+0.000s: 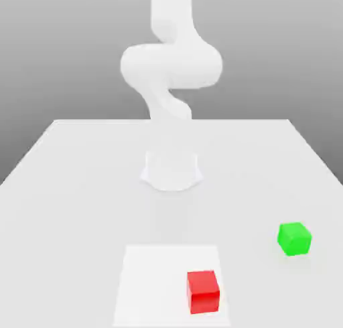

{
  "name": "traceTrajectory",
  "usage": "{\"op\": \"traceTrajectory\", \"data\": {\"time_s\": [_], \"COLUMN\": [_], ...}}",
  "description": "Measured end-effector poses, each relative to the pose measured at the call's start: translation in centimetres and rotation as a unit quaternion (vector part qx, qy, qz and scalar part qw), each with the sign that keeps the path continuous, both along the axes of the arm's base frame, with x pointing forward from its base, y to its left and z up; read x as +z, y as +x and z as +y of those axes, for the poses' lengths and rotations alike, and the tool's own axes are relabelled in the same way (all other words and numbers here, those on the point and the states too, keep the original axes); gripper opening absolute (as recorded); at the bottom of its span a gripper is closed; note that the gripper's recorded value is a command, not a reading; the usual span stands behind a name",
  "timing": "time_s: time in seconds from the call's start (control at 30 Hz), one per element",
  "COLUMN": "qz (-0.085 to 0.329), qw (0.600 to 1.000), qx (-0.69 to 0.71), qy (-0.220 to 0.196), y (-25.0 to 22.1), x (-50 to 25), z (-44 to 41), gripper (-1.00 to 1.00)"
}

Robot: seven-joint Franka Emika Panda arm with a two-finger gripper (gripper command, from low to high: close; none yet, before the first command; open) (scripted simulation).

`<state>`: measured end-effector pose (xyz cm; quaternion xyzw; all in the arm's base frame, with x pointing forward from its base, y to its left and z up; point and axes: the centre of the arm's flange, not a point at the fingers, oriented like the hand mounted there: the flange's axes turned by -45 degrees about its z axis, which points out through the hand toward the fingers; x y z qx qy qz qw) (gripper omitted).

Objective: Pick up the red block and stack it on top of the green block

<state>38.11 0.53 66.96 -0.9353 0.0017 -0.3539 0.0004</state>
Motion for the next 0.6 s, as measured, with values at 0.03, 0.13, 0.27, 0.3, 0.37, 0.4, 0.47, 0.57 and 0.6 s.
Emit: {"op": "traceTrajectory", "data": {"time_s": [0.03,0.13,0.27,0.3,0.37,0.4,0.47,0.57,0.6], "qz": [0.016,0.063,0.124,0.139,0.169,0.184,0.213,0.257,0.272], "qw": [1.000,0.998,0.992,0.990,0.985,0.983,0.976,0.965,0.961], "qx": [0.002,0.007,0.016,0.018,0.023,0.025,0.030,0.038,0.041], "qy": [-0.002,-0.006,-0.011,-0.012,-0.014,-0.015,-0.017,-0.019,-0.020], "y": [1.4,4.7,7.9,8.4,9.3,9.6,10.0,9.8,9.6], "x": [-1.9,-7.4,-15.1,-17.1,-21.1,-23.1,-27.2,-33.2,-35.2], "z": [0.2,0.9,1.8,2.0,2.4,2.7,3.1,3.8,4.0], "gripper": [0.00,0.00,0.00,0.00,0.00,0.00,0.00,0.00,0.00]}}
